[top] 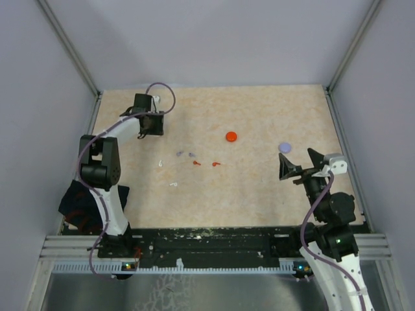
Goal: Insert the wireless bluetooth earbuds into the charging case
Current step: Pick up the charging case at the center of the board.
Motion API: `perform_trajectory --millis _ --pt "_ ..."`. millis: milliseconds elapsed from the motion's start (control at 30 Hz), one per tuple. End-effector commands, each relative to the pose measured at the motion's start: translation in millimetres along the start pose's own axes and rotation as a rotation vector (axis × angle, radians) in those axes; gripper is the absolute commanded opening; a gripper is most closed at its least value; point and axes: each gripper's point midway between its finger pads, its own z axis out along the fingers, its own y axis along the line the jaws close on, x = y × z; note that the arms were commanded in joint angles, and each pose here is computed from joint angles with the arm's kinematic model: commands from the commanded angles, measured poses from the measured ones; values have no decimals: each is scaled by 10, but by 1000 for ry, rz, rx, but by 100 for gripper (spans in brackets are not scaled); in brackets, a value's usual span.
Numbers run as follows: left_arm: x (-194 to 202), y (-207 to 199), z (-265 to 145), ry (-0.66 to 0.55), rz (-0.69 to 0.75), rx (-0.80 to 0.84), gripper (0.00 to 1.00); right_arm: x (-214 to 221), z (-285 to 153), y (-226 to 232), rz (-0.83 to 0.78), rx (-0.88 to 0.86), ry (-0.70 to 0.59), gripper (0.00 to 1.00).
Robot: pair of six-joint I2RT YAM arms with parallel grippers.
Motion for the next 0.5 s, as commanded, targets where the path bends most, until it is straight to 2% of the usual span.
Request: perform_trajectory --millis 0,467 --pt "-320 -244 -464 -119 100 86 50 -179 26 128 31 -58 -29 98" --pt "-433 -1061 -1579 -365 436 293 52 -87 141 540 98 -266 72 98"
